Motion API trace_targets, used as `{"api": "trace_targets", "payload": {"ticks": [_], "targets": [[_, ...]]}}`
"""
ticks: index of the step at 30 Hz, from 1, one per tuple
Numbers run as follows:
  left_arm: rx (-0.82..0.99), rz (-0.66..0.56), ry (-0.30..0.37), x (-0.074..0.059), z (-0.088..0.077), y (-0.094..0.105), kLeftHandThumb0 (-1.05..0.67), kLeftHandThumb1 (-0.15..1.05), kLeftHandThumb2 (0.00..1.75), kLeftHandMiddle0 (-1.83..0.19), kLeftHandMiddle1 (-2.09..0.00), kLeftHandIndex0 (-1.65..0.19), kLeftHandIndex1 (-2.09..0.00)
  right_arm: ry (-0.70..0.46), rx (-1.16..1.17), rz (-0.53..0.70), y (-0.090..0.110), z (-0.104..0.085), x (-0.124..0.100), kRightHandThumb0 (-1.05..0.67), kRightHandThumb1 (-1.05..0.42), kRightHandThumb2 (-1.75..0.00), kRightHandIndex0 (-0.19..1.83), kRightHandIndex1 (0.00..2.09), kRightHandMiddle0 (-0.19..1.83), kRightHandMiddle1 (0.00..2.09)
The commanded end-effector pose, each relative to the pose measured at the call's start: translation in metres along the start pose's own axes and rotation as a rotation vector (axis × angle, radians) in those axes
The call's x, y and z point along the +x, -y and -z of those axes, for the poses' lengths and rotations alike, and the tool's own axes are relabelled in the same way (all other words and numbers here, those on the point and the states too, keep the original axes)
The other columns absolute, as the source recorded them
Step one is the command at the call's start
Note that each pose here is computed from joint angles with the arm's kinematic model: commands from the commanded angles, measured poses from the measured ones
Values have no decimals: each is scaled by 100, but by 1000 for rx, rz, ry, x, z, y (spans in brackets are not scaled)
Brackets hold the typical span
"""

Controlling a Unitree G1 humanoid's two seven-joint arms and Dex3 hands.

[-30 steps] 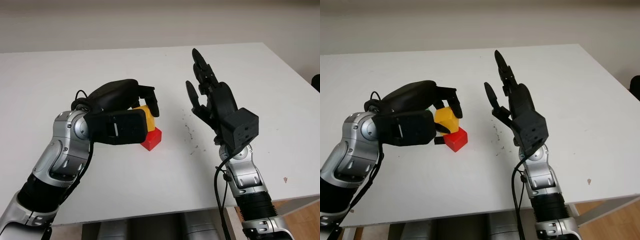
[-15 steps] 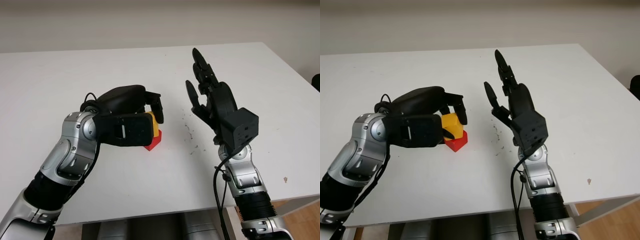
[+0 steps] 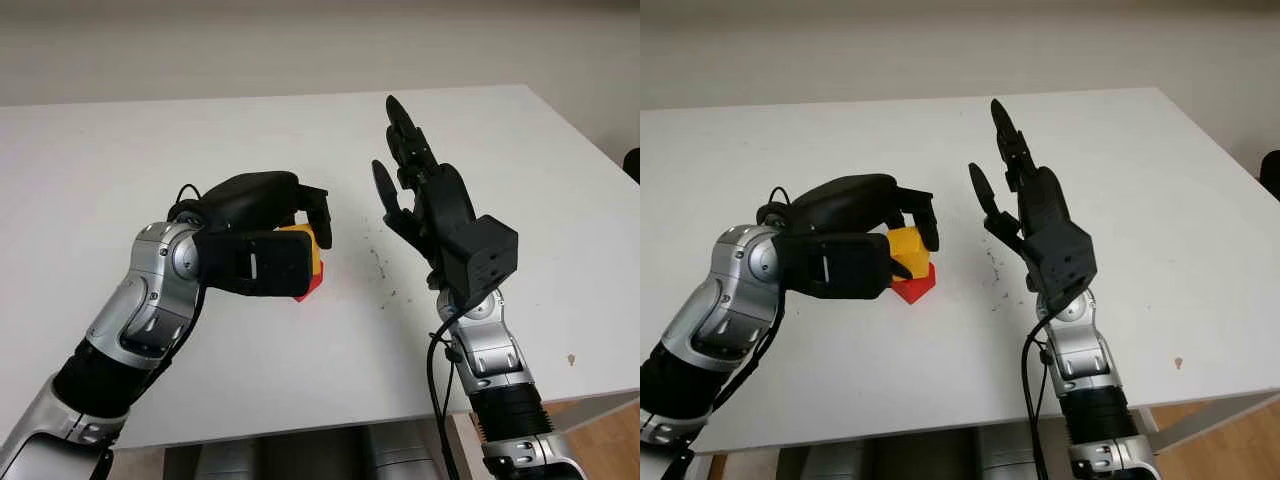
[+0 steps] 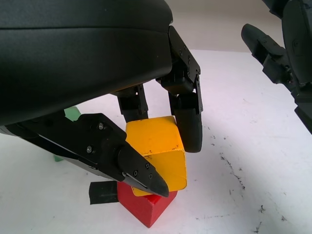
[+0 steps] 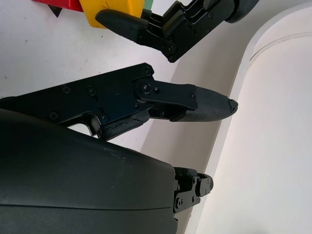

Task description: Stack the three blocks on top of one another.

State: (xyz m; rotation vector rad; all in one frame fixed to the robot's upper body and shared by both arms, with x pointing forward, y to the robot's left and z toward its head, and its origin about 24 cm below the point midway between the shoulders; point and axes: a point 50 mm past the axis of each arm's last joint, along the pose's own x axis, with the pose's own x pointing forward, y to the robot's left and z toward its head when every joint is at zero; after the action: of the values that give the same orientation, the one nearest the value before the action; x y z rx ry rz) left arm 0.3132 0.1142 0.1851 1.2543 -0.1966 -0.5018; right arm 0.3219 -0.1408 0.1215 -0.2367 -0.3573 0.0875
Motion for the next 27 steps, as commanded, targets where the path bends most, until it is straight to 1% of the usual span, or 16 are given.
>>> {"api": "trace_targets", "payload": {"ticks": [1,8,11,17,24,27], "targets": [[17,2,7,3,-2,0,-5,90,5,-48,-127,-47,-125,29,11,8,0,-7,3,-73,-105,-54,11,6,11,7],[44,-20,23,3,-3,4,-5,88,5,-48,-123,-48,-126,24,14,5,0,-7,2,-73,-105,-53,10,6,11,7],[53,-23,30,3,-4,5,-4,88,5,-49,-129,-48,-129,27,10,5,0,-7,2,-72,-105,-53,11,6,11,7],[79,-14,19,3,-4,6,-6,88,5,-49,-136,-48,-131,23,16,6,1,-6,2,-73,-105,-53,11,6,11,7],[72,-14,23,2,-4,6,-5,88,5,-49,-131,-48,-130,22,12,5,2,-6,2,-72,-105,-52,11,6,11,7],[78,8,9,1,-3,7,-6,88,6,-49,-130,-48,-130,27,12,3,1,-6,3,-73,-105,-53,11,6,11,7]]}}
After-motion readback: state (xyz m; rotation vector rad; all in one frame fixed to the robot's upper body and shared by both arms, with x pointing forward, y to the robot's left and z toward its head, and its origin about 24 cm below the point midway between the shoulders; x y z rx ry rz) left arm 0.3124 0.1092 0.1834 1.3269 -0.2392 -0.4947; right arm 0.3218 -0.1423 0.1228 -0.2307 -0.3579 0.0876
